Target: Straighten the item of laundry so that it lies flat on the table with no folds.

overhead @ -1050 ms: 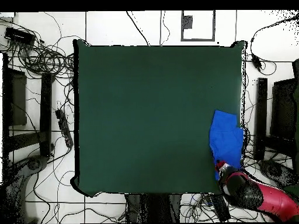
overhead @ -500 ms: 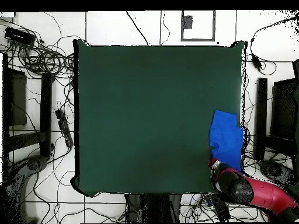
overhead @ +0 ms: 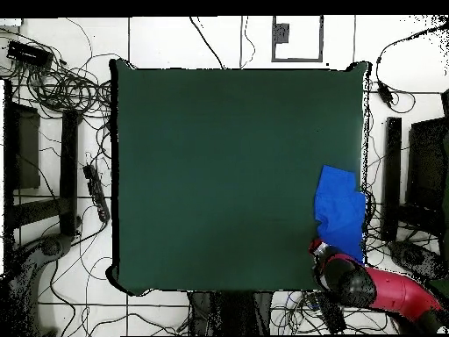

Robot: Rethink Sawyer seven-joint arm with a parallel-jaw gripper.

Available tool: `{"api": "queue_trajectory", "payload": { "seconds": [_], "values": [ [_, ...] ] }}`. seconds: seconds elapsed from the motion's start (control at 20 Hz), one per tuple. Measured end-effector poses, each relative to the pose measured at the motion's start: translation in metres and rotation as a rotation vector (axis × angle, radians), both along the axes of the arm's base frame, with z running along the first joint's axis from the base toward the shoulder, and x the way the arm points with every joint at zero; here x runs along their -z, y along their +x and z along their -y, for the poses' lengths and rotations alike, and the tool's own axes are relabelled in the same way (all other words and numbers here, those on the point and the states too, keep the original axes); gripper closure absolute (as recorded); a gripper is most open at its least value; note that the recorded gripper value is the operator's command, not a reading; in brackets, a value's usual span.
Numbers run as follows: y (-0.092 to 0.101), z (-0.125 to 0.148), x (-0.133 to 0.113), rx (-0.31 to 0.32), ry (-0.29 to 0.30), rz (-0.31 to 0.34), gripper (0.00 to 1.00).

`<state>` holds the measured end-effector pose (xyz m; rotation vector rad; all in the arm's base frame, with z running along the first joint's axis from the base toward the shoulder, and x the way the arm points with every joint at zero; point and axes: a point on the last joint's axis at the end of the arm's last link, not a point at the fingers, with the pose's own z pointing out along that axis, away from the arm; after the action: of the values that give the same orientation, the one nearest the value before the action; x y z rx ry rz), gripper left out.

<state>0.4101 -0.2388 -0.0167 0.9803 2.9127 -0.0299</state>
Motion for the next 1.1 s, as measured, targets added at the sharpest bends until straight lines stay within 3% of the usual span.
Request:
{"api": "queue_trajectory", "payload": {
  "seconds": [0.4,0.85,1.05,1.1],
  "values": [
    [-0.005,0.012,-0.002,0.027,-0.003,0.004,0.0],
    [-0.005,0.045,-0.028,0.068,-0.044,0.017,0.0],
    [0.001,0.035,-0.013,0.046,-0.038,0.005,0.0],
    [0.006,0.019,0.005,0.011,-0.036,-0.003,1.0]
  ]
}}
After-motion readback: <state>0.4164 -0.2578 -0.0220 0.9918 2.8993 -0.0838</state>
